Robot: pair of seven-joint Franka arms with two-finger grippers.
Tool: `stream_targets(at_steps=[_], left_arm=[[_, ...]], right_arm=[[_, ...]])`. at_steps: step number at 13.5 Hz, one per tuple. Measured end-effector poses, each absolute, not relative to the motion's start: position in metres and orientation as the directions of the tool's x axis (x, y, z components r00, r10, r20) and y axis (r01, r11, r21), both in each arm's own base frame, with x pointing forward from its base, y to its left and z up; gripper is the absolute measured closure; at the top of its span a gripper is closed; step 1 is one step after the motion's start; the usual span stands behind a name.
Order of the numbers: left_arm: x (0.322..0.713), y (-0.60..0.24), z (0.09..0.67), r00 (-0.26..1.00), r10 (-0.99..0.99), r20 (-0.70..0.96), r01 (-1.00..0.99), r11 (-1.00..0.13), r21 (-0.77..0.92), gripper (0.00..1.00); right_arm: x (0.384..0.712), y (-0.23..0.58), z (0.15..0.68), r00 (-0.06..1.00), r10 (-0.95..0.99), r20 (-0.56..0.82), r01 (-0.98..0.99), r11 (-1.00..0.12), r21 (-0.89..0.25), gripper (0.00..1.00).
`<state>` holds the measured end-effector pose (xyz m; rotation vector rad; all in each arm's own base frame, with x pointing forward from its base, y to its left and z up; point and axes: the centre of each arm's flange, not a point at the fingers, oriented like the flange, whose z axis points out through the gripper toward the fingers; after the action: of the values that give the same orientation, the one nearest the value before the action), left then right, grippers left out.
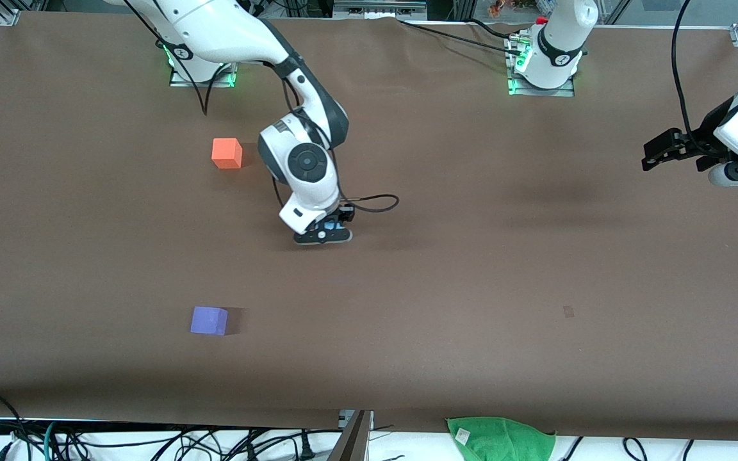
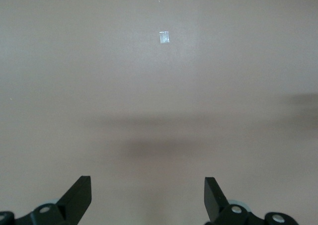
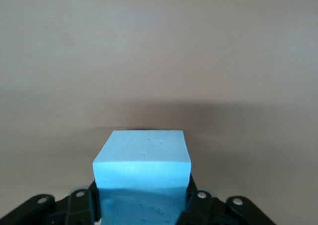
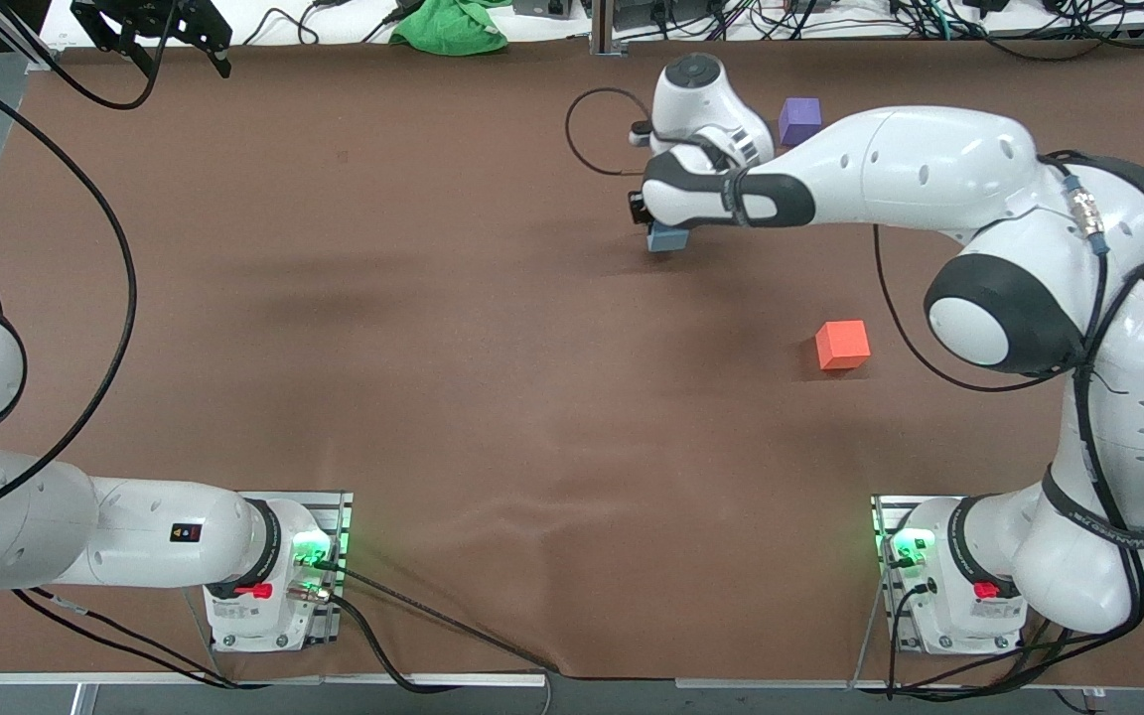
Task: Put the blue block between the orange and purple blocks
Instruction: 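Lift the light-blue cube with the right gripper, then carry the cube with the right gripper between the orange and purple cubes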
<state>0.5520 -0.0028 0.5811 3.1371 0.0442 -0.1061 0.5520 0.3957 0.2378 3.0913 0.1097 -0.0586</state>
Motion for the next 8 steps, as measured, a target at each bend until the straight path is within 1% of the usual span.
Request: stream_targets(at_steps=[2, 4, 6, 8], left_arm=[[0.552, -0.002, 0.582, 0.997, 0.029, -0.065, 0.029, -1.000, 0.002, 0.00], [0.552, -0.002, 0.583, 0.997, 0.029, -0.064, 0.029, -1.000, 0.001, 0.00], [0.553, -0.002, 0.581, 0.997, 0.030, -0.066, 0.030, -1.000, 0.001, 0.00], [0.553, -0.002, 0.581, 0.997, 0.030, -0.067, 0.030, -1.000, 0.001, 0.00]], right_arm=[[0.580, 0.338, 0.255, 0.993, 0.094, -0.077, 0.102, -0.990, 0.100, 0.41], [0.606, 0.276, 0.268, 0.989, 0.094, -0.113, 0.109, -0.986, 0.129, 0.41], [0.621, 0.222, 0.272, 0.987, 0.083, -0.138, 0.100, -0.987, 0.125, 0.41], [0.626, 0.180, 0.263, 0.984, 0.041, -0.172, 0.057, -0.995, 0.085, 0.41]])
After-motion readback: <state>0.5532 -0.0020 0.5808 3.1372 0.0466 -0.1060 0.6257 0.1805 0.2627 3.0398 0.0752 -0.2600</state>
